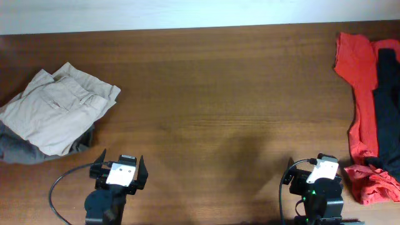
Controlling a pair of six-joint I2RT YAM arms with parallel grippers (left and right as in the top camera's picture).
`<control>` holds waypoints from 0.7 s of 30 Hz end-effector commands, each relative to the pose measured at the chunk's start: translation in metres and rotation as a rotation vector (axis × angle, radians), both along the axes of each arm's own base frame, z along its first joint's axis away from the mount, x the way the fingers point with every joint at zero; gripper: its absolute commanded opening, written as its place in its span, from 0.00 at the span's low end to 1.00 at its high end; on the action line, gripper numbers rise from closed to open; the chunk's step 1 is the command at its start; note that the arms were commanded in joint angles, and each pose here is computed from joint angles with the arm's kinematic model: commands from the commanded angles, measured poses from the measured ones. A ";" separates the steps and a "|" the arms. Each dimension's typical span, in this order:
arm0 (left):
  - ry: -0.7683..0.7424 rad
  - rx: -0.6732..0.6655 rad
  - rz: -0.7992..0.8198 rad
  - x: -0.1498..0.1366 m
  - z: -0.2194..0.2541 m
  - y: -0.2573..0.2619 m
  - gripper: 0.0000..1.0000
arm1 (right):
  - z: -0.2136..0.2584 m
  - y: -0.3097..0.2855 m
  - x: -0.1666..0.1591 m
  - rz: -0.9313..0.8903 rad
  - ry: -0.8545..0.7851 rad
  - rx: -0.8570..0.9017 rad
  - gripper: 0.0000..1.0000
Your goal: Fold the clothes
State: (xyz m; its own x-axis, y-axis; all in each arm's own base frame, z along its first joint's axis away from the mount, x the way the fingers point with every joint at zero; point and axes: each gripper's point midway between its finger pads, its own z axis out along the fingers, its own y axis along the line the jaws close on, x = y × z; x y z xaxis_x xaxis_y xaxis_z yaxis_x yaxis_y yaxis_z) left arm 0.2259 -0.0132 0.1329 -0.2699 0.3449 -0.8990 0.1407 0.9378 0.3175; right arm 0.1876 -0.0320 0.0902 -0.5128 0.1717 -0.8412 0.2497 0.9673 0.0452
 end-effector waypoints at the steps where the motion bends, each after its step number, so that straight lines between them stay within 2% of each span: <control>1: 0.009 0.010 0.003 0.001 -0.005 0.001 1.00 | 0.001 -0.001 0.000 -0.006 -0.008 0.000 0.99; 9: 0.009 0.010 0.003 0.001 -0.005 0.001 1.00 | 0.002 -0.001 0.001 -0.006 -0.015 0.000 0.99; 11: 0.009 0.010 0.003 0.001 -0.005 0.001 1.00 | 0.015 0.001 0.009 0.002 -0.079 0.006 0.99; 14: 0.009 0.010 0.003 0.001 -0.005 0.001 1.00 | 0.053 0.033 0.029 0.122 -0.262 0.191 0.99; 17: 0.009 0.010 0.003 0.001 -0.005 0.001 1.00 | 0.067 0.075 0.028 0.306 -0.294 0.390 0.99; 21: 0.009 0.010 0.003 0.001 -0.005 0.001 1.00 | 0.077 0.081 0.029 0.347 -0.330 0.399 0.99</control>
